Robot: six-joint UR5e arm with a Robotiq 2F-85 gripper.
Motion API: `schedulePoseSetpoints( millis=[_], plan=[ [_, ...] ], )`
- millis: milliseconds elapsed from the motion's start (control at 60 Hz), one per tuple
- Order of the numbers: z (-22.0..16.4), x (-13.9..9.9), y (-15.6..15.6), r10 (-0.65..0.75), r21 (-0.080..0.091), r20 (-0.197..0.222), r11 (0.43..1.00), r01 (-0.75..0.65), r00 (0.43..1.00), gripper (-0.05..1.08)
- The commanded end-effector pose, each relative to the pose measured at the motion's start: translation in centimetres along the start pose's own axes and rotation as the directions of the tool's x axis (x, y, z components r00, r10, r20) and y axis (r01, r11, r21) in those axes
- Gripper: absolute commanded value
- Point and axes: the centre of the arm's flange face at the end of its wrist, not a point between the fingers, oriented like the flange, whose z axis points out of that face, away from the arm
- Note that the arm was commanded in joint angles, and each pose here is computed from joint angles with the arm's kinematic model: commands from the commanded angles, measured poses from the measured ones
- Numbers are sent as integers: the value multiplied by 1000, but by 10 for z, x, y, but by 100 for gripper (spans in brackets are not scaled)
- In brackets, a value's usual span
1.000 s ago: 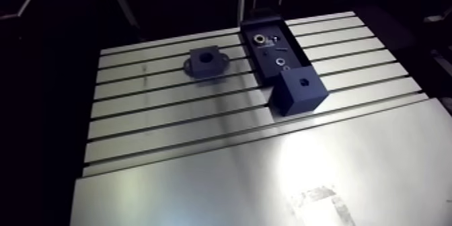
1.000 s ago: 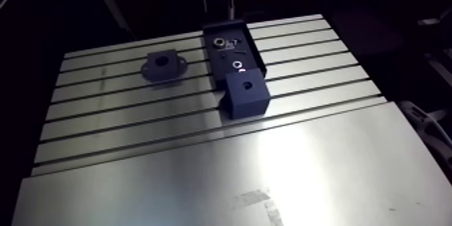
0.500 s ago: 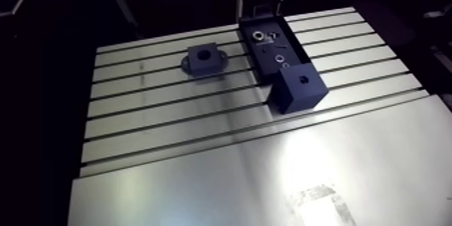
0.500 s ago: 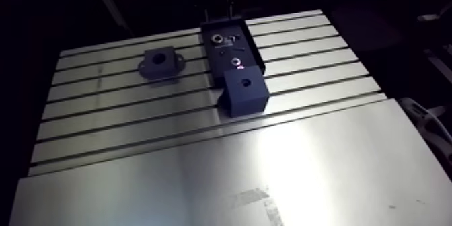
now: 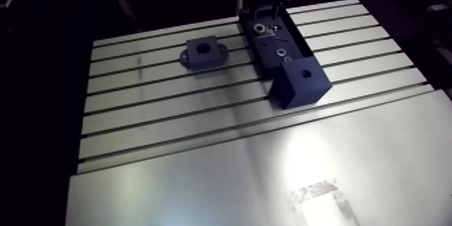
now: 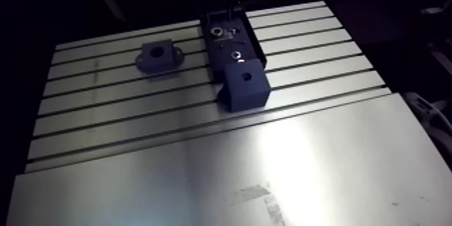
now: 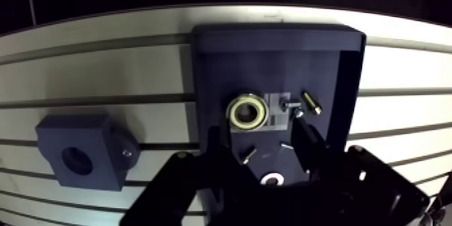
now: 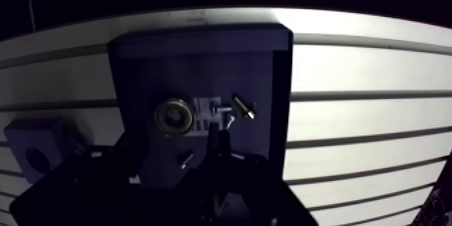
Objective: Pick up the bearing and press it into the housing until flush.
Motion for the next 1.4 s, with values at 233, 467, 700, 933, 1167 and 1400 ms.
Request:
schedulePoseSetpoints(
  millis=[233,467,700,933,1167,1400],
  plan=[
    [9,-1,-6,-8,5,16,1000,8,1000,43],
    [10,-1,-5,-6,3,13,1000,6,1000,44],
    [9,1,-1,-6,2,-2,1000,6,1000,46],
    [16,2,-2,-8,7,8,1000,8,1000,48],
    [21,3,-3,-10,8,15,1000,9,1000,48],
    [25,2,-5,-16,10,22,1000,16,1000,48]
  ],
)
